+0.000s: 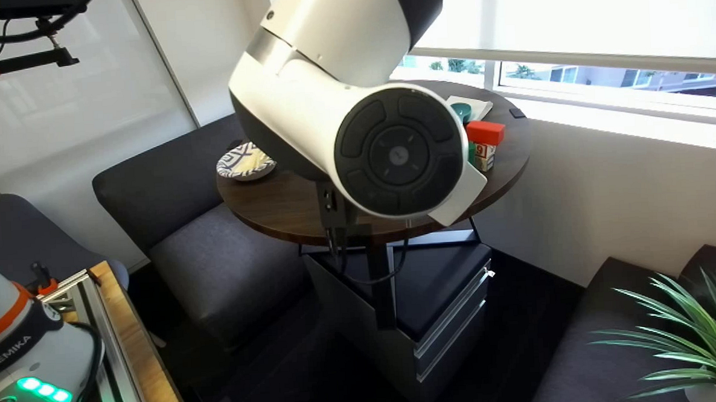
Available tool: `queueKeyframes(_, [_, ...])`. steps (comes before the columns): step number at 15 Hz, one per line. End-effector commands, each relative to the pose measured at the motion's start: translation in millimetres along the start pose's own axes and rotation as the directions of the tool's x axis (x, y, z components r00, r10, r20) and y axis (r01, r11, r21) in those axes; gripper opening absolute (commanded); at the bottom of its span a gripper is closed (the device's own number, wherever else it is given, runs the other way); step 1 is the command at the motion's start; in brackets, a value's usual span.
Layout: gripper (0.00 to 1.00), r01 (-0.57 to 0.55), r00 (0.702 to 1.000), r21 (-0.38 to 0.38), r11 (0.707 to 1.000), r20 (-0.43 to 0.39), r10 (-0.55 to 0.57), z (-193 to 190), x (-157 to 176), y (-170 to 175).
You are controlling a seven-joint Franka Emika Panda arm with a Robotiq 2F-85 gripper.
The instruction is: Remove the spoon from the blue bowl and put it on the white plate
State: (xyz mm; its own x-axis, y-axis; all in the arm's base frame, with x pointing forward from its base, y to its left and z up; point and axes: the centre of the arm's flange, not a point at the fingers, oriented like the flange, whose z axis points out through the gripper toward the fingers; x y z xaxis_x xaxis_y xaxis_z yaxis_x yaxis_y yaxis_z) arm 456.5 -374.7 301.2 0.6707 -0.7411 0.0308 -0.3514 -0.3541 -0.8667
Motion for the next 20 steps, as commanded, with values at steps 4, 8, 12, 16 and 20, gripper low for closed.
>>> queueKeyframes(4, [0.56,-0.067,0.998,-0.02,0.998,0.009,0.067,22.7,10.6,-5.8])
queueKeyframes(8, [0.7,-0.088,0.996,-0.021,0.996,-0.009,0.088,21.4,12.9,3.0])
queueKeyframes(12, [0.76,-0.107,0.993,-0.002,0.994,-0.053,0.107,6.3,18.7,7.4])
queueKeyframes(16, [0.8,-0.096,0.993,0.054,0.994,-0.058,0.099,-5.5,17.4,-7.1])
queueKeyframes(20, [0.8,-0.063,0.996,0.109,0.992,-0.061,0.07,-15.6,17.2,-27.5])
